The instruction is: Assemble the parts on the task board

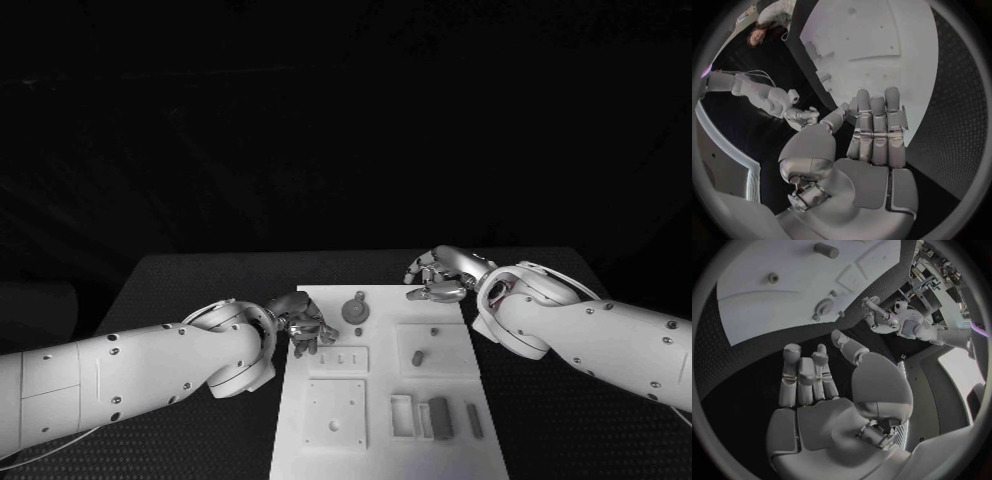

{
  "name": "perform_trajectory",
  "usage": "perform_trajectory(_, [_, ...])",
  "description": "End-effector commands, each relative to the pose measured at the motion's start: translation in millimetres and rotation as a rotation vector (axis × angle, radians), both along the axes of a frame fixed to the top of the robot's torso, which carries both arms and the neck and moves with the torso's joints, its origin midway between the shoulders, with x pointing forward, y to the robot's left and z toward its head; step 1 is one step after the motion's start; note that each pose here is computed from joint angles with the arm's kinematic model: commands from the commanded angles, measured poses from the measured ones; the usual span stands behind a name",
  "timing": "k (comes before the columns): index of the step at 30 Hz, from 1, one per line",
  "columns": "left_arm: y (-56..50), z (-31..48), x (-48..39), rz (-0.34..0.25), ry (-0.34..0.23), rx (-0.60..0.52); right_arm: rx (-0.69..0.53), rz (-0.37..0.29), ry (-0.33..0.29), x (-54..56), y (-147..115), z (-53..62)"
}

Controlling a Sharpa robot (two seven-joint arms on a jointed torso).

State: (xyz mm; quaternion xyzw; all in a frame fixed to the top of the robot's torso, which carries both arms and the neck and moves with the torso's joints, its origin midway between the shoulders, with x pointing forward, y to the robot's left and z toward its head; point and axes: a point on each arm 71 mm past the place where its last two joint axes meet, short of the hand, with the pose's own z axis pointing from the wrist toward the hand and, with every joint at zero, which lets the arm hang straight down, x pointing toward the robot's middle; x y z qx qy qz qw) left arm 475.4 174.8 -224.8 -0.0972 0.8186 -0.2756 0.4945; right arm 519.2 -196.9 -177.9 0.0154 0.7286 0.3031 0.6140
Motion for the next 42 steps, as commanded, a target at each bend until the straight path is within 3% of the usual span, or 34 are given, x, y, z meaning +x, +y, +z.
perform_trajectory(1, [-3.5, 1.4, -3.1, 0.0, -0.097, 0.104, 0.015, 0.013, 0.003, -0.9, 1, 0.2])
perform_trajectory(13, [-13.4, -15.6, -7.8, 0.002, -0.091, 0.213, 0.011, 0.011, 0.009, -0.9, -2, -0.4])
perform_trajectory(19, [-19.4, -23.5, -8.6, -0.001, -0.091, 0.211, 0.01, 0.013, 0.012, -1.2, -1, -0.5])
perform_trajectory(42, [-31.1, -27.3, -5.0, -0.015, -0.086, 0.209, 0.01, 0.013, 0.02, -1.2, -2, -1.6])
